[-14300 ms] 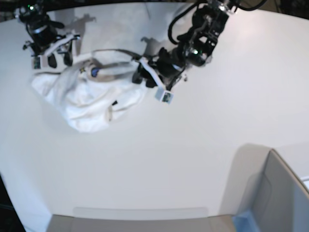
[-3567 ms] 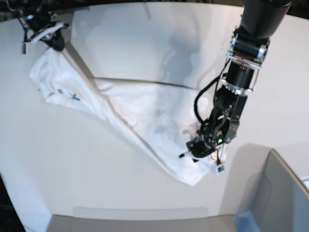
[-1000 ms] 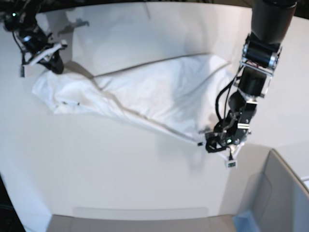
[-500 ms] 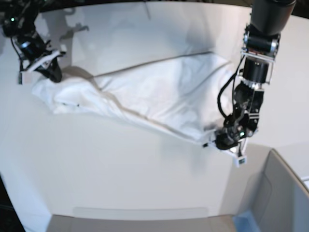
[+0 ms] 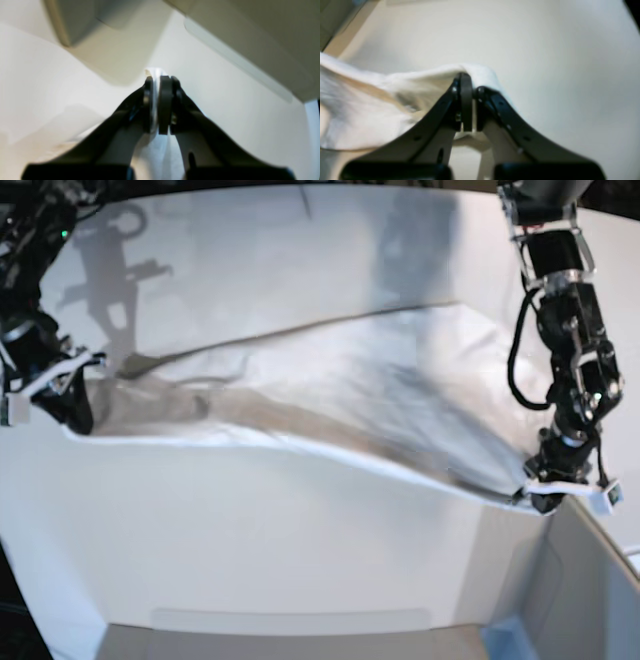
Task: Layout the t-shirt on the table in an organized manner, then fold the t-shirt properly
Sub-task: 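Lift the t-shirt high with both grippers and swing it across the table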
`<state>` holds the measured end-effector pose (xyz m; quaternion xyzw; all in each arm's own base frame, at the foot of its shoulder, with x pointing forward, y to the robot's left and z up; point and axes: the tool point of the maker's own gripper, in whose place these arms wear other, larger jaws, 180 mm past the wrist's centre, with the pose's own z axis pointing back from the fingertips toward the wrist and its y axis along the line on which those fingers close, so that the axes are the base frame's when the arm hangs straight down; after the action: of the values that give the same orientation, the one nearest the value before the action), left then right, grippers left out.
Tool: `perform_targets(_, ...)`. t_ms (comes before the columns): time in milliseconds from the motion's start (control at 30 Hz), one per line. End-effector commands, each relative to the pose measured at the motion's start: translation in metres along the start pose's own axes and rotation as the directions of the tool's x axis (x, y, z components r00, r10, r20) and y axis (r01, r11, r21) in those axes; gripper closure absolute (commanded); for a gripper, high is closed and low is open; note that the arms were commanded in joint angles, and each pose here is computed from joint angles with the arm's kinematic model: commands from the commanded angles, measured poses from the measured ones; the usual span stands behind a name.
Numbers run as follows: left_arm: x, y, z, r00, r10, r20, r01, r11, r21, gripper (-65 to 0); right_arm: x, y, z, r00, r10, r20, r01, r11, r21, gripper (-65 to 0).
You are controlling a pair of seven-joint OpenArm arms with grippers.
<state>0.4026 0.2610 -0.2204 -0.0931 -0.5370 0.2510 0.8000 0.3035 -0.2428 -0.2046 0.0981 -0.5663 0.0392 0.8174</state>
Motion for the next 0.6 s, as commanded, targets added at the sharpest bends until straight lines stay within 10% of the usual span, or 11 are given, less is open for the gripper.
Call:
perform_targets(0,0.028,-0.009,0.006,0.997,-0.016,0.082,0.018,1.000,-0.025,-2.0,0.029,0.000,0.003,0.995,0.060,0.080,-0.061,0.998,0.004,0.0)
perform_targets(367,0.093,0.015,0.036,0.955,0.194,0.225,-0.172,0.979,-0.114,-2.0,0.106,-0.001,0.002,0.948,0.188,0.258,-0.192,0.981,-0.012,0.0)
perform_targets(567,0.114,0.046,0.083,0.912,0.272,0.306,-0.211,0.953,-0.217,-1.9,0.153,0.011,0.011,0.875,0.187,0.447,-0.207,0.978,-0.004,0.0)
